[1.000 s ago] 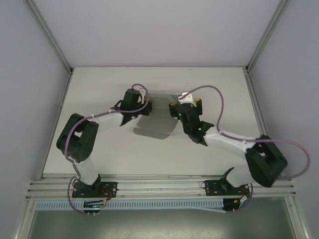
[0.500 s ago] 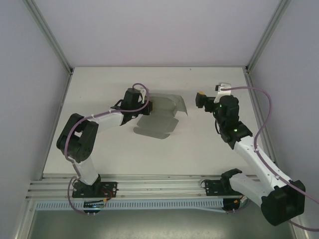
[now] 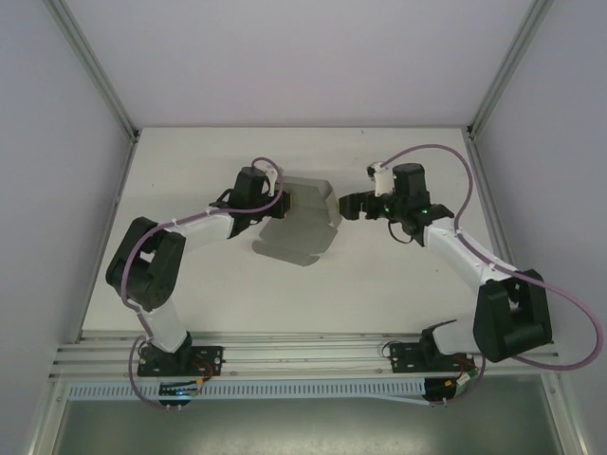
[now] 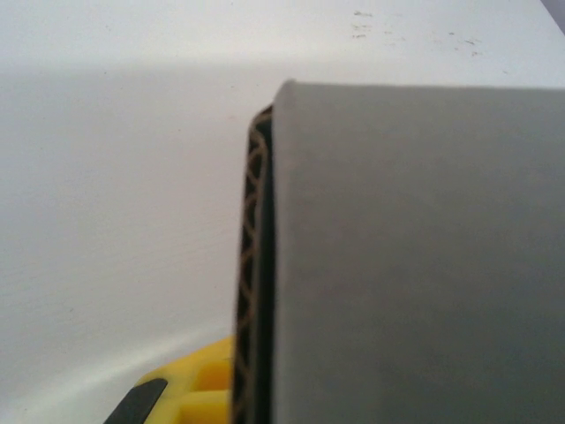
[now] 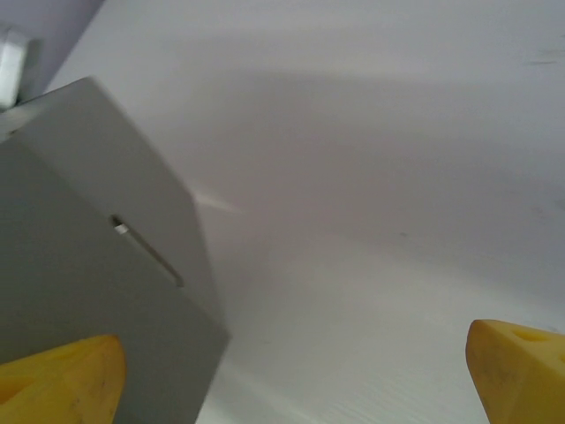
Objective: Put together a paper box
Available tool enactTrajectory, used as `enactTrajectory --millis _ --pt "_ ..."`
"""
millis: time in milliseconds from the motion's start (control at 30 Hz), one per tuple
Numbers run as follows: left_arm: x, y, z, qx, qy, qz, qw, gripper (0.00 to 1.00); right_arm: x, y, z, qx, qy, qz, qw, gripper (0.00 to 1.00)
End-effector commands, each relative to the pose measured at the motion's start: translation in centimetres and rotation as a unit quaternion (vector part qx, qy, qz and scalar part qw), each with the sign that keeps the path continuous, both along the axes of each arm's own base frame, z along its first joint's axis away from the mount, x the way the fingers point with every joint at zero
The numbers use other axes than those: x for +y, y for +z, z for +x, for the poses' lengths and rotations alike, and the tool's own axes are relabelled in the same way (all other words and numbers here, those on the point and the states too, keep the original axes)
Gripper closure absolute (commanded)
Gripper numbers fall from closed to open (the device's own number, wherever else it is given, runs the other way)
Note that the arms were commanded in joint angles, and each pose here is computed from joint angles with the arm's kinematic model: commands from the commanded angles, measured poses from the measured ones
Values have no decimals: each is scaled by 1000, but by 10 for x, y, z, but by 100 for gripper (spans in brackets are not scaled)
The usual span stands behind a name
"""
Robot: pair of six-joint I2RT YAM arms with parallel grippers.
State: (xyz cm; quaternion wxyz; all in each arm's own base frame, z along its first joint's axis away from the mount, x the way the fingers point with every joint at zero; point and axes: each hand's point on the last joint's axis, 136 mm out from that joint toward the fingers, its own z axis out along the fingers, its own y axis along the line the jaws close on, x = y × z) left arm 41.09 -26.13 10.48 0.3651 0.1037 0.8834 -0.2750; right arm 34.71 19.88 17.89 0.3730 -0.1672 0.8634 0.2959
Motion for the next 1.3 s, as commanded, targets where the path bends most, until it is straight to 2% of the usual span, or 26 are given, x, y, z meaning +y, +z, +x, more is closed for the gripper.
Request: enactTrajectory --millis 0,433,567,733,833,867,1033,1267 --pt "-6 27 2 -28 -13 -11 999 100 28 13 -7 -14 69 20 997 1" --pt "0 27 5 -30 4 8 1000 100 44 -11 6 -3 55 -22 998 4" --pt "9 23 9 -30 28 18 999 100 42 -5 -1 -5 57 -29 998 5" --pt "16 11 9 -14 44 38 998 100 52 1 -21 -12 96 -33 995 10" --pt "14 9 8 -11 37 35 999 100 60 0 -30 -13 122 -26 992 10" --pt "9 20 12 -21 32 27 999 100 61 0 -30 -12 123 -24 992 11" --pt "5 23 11 -27 17 21 999 100 66 0 -18 -18 113 -26 993 14" --pt "0 20 5 -24 -2 19 1000 100 57 -6 20 -52 24 -91 994 34"
